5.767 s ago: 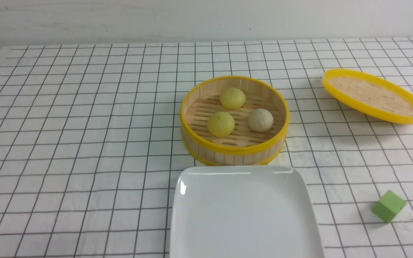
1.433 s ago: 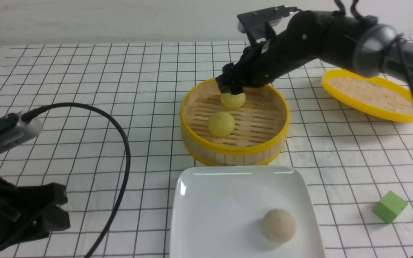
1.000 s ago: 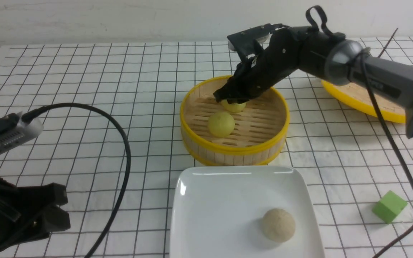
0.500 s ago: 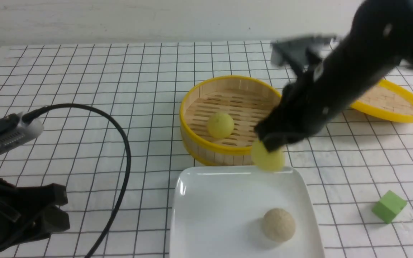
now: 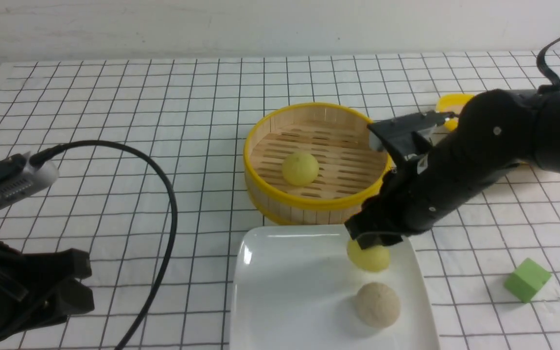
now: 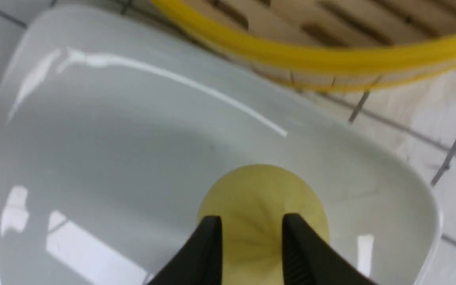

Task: Put the steamed buns into the plate on the white-black tablecloth.
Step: 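Move the steamed bun from the bamboo steamer onto the white plate with the right gripper, then reach into the bamboo steamer and grasp a bun with the left gripper, then carry the bun from the bamboo steamer to the plate with the left gripper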

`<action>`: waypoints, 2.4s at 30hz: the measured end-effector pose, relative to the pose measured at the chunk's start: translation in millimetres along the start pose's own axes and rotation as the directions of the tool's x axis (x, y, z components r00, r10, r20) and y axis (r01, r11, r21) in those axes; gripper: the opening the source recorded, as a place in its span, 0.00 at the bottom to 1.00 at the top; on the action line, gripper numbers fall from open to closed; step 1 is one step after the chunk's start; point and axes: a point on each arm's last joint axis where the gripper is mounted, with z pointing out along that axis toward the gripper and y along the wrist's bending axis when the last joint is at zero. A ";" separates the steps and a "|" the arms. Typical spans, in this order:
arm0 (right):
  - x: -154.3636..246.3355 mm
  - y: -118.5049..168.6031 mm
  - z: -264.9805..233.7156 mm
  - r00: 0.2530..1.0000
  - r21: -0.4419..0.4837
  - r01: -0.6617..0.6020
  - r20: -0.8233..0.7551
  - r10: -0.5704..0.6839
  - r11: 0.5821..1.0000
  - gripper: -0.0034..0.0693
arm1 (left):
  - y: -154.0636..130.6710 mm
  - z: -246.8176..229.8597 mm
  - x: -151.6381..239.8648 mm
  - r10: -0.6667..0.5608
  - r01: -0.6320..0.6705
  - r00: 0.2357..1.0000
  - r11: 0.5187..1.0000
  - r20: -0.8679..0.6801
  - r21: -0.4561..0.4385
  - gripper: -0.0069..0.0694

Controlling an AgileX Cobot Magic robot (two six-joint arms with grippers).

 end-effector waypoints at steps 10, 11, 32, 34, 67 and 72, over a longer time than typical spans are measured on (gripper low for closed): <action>-17.9 -13.1 -48.5 0.995 -0.002 -0.006 -0.096 0.006 1.000 0.75 | -14.9 -20.4 -21.4 0.017 -0.017 1.000 1.000 -0.026 0.021 0.38; -18.5 -19.9 -66.5 0.996 0.014 -0.012 -0.091 0.013 1.000 0.70 | -18.9 -22.5 -30.1 0.063 -0.062 0.997 0.998 -0.042 0.027 0.32; 91.6 -46.2 -128.1 0.989 0.111 -0.090 -0.107 0.102 0.990 0.03 | -185.4 110.4 -140.0 0.383 -0.373 0.916 0.923 -0.119 0.099 0.39; 90.5 -46.4 -128.0 0.990 0.113 -0.089 -0.095 0.100 0.990 0.03 | -205.4 129.8 -141.4 0.420 -0.415 0.901 0.907 -0.109 0.070 0.50; 86.1 -46.3 -127.9 0.994 0.107 -0.097 -0.044 0.102 0.990 0.05 | -225.3 143.3 -21.4 0.596 -0.645 0.663 0.762 -0.452 0.058 0.18; 94.3 -37.7 -149.2 0.997 0.101 -0.082 0.025 0.080 0.992 0.05 | -217.3 168.1 -10.0 0.555 -0.626 0.677 0.779 -0.484 0.018 0.39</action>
